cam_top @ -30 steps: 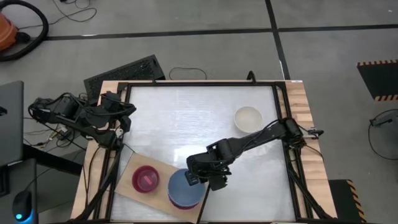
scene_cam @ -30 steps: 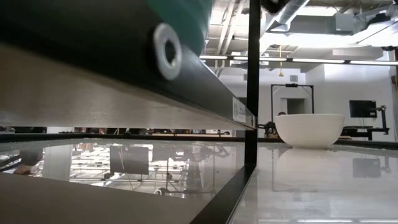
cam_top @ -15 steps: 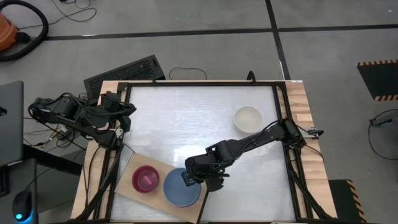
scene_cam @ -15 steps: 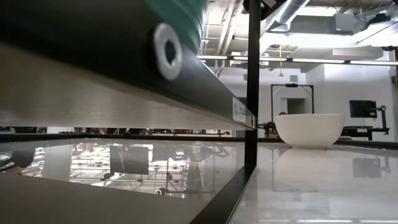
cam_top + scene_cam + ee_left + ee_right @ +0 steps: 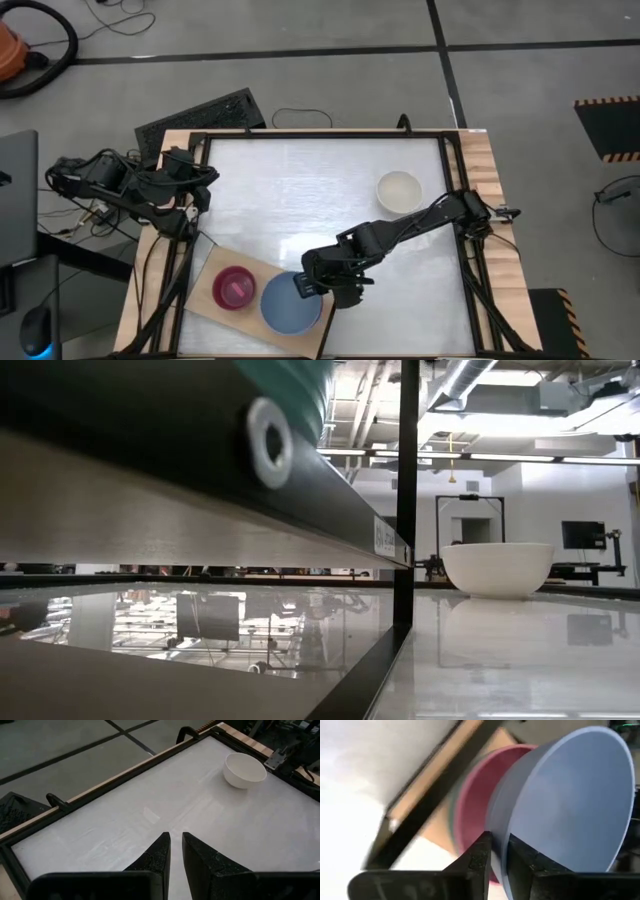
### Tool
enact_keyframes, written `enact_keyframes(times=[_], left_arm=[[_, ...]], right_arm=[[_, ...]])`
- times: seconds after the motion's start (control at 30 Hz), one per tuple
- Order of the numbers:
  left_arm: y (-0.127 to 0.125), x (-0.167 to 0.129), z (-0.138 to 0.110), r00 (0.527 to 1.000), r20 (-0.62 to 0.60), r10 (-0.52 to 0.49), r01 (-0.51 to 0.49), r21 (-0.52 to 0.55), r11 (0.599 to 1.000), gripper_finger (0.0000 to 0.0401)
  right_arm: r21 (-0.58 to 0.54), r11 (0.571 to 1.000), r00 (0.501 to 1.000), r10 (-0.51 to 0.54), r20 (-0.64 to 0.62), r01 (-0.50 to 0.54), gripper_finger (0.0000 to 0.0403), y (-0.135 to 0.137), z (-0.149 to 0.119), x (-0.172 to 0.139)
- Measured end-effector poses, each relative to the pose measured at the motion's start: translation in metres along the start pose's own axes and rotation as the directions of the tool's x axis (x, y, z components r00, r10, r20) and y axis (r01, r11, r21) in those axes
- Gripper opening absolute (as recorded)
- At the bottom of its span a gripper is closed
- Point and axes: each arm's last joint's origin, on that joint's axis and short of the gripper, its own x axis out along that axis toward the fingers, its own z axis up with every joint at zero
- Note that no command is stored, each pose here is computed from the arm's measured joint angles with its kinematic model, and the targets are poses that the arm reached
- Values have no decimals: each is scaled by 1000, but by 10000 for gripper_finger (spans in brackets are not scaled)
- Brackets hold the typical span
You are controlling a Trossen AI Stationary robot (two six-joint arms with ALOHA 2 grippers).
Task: Place and stack bowls onto a shelf
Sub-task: Stack the blue bowl on top of the light pink bowl on the shelf, then stack the white bowl on top of the blue bowl on the shelf
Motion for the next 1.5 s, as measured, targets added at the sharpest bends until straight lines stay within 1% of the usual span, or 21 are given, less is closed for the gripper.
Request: enact_keyframes(times=[0.07,0.13,0.33,0.47,0.57,0.63,0.67,0.7,0.73,0.77,0.83,0.9,0.97,1.0,1.03,1.07,1.13,1.17,1.3,1.4,1.5], left_arm=[[0,0,0,1000,0,0,0,0,1000,34],[0,0,0,1000,0,0,0,0,1000,34],[0,0,0,1000,0,0,0,1,1000,34],[0,0,0,1000,0,0,0,0,1000,34],[0,0,0,1000,0,0,0,-1,1000,34],[0,0,0,1000,0,0,0,-1,1000,34],[0,0,0,1000,0,0,0,0,1000,34],[0,0,0,1000,0,0,0,0,1000,34],[0,0,0,1000,0,0,0,0,1000,34],[0,0,0,1000,0,1,-1,0,1000,34],[0,0,0,1000,0,1,-1,-1,1000,34],[0,0,0,1000,0,1,-1,-1,1000,34],[0,0,0,1000,1,1,-1,0,1000,34],[0,0,0,1000,1,1,-1,5,1000,34],[0,0,0,1000,2,2,-2,10,1000,34],[0,0,0,1000,3,3,-3,18,1000,34],[0,0,0,1000,10,10,-10,24,1000,34],[0,0,0,1000,14,13,-14,23,1000,34],[0,0,0,1000,15,14,-14,23,1000,34],[0,0,0,1000,13,13,-13,24,1000,34],[0,0,0,1000,10,9,-10,27,1000,34]], right_arm=[[12,1000,1000,-19,1,19,82,-3,1,-4],[18,1000,1000,1,1,-1,92,-2,1,-5],[65,998,1000,-5,0,5,120,-3,1,-6],[131,991,998,-14,-66,23,134,-4,-1,-8],[251,965,991,-43,-124,73,136,-5,-2,-24],[372,920,983,-65,-171,126,135,-5,-3,-42],[456,877,978,-65,-198,151,134,-4,-4,-51],[552,814,972,-66,-224,182,133,-3,-6,-59],[647,731,966,-64,-250,216,133,-1,-10,-67],[737,629,959,-48,-280,247,133,2,-14,-75],[866,398,942,14,-335,303,133,10,-27,-87],[923,173,926,107,-363,342,133,23,-41,-100],[924,-33,900,240,-363,381,132,39,-58,-108],[904,-125,883,306,-356,408,133,48,-67,-109],[876,-202,861,375,-344,438,133,58,-76,-110],[844,-263,836,442,-325,467,133,69,-84,-110],[784,-341,789,543,-287,519,133,90,-102,-104],[761,-363,771,577,-270,538,133,102,-109,-101],[706,-413,733,643,-222,576,133,146,-127,-87],[661,-475,741,646,-186,580,142,175,-136,-77],[600,-567,779,606,-160,564,166,195,-143,-74]])
